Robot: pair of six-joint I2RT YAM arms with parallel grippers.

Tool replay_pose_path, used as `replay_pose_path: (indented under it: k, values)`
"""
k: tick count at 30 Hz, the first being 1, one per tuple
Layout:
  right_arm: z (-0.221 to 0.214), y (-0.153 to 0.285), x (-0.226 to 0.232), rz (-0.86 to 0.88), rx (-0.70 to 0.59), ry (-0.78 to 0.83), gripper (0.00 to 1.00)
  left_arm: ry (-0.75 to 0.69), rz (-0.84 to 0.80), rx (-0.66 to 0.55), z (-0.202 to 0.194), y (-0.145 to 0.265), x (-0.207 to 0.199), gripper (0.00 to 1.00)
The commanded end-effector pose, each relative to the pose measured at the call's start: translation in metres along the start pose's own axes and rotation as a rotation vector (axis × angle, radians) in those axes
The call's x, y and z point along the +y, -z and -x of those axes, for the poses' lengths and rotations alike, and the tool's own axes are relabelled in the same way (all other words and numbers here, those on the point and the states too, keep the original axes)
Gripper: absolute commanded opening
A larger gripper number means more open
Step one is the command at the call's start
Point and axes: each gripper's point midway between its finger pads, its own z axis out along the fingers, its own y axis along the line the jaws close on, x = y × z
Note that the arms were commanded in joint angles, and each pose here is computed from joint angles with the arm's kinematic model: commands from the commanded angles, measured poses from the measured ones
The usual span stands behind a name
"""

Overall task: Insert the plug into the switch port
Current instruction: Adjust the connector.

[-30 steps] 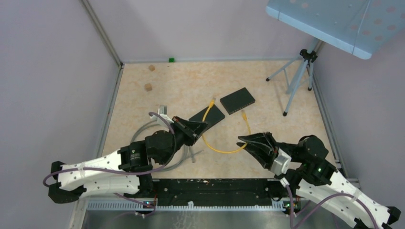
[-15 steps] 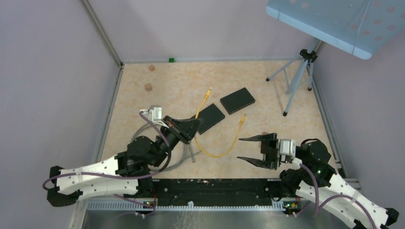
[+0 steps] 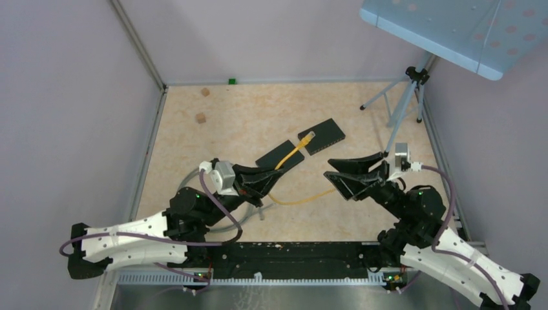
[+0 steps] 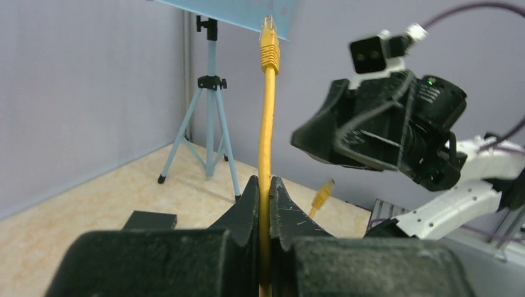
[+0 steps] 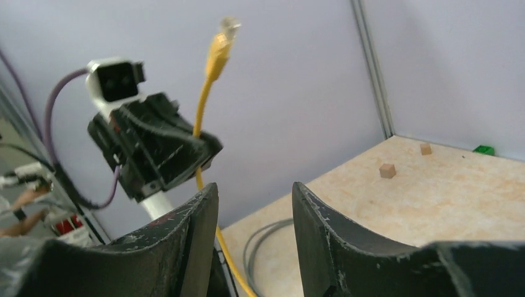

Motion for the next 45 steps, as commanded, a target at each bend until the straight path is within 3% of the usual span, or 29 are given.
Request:
replay_pose_path:
  k: [1,6,15,31,39,42,44,45]
  values:
    - [0.037,-0.022,-0.010,-0.068,-0.202,-0.181,0.47,-0.208,-0.137,-0.106,0.024,-0.005,-0.018,0.00]
    - [0.051,-0.036,-0.006,-0.067,-0.303,-0.208,0.48,-0.306,-0.198,-0.149,0.029,-0.009,-0.028,0.00]
    - [0.038,-0.056,0.037,0.008,-0.353,-0.101,0.48,-0.308,-0.056,-0.213,0.042,-0.011,-0.005,0.00]
    - [0.053,-0.097,0.050,-0.038,-0.476,-0.044,0.45,-0.308,-0.072,-0.164,0.028,-0.009,-0.005,0.00]
    - [0.052,-0.107,0.061,0.012,-0.471,-0.049,0.34,-0.301,-0.100,-0.141,0.019,-0.009,-0.010,0.00]
    - [0.051,-0.111,0.062,0.012,-0.469,-0.060,0.18,-0.297,-0.121,-0.121,0.015,-0.009,-0.013,0.00]
    - [0.051,-0.112,0.066,0.031,-0.464,-0.050,0.00,-0.290,-0.123,-0.110,0.014,-0.009,-0.013,0.00]
    - [0.050,-0.111,0.070,0.053,-0.457,-0.026,0.00,-0.287,-0.124,-0.107,0.015,-0.008,-0.014,0.00]
